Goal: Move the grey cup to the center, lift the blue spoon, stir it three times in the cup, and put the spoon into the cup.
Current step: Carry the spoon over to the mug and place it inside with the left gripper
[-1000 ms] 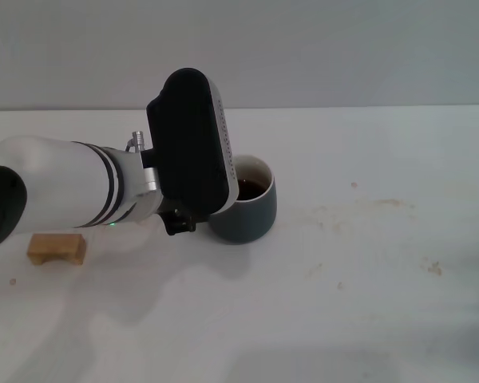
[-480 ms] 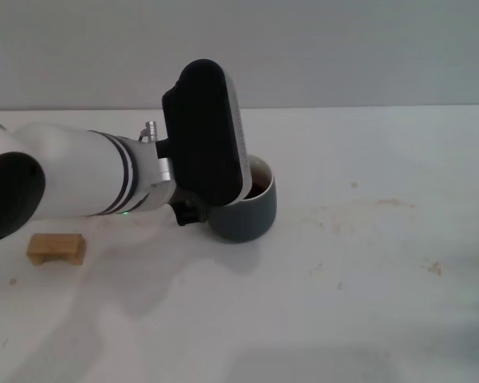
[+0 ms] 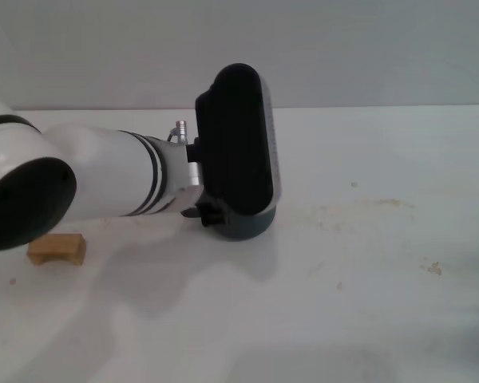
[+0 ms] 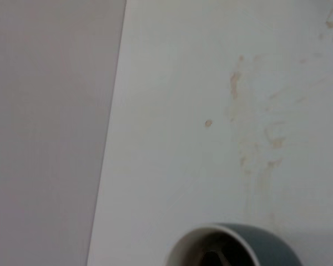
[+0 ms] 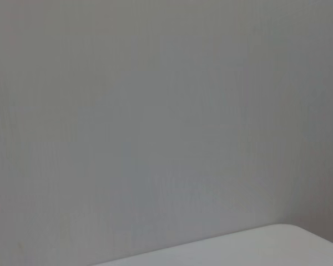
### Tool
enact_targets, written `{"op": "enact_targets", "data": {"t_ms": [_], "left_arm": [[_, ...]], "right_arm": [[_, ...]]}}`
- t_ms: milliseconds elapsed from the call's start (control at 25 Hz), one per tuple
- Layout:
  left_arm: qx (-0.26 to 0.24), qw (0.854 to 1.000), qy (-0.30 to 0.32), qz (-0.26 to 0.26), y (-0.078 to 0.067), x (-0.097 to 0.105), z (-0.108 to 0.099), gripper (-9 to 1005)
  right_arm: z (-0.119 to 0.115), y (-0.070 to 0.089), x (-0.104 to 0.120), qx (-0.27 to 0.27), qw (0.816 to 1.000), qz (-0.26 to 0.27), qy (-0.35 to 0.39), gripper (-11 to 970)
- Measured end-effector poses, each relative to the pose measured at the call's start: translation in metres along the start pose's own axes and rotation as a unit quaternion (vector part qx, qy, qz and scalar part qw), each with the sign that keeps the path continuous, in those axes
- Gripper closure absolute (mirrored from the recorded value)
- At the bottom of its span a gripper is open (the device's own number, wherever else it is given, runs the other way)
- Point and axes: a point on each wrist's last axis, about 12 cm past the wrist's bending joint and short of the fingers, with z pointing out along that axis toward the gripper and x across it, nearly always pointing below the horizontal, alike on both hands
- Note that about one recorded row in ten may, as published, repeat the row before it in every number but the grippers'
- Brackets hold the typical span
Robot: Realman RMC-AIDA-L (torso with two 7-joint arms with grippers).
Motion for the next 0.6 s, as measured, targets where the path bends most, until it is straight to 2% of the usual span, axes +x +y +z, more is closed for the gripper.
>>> {"op": "enact_targets", "data": {"t_ms": [320, 600], "left_arm": [[0.004, 1.000, -0.009, 0.009, -0.007, -0.007, -0.005, 818], [0.007, 1.000, 0.007, -0.007, -0.010, 0.006, -0.009, 819]], "right_arm": [[0.000, 0.000, 0.000, 0.001, 1.000, 0.000, 0.000, 960], [0.000, 0.000, 0.000, 0.000, 1.000, 0.000, 0.000, 960]]}}
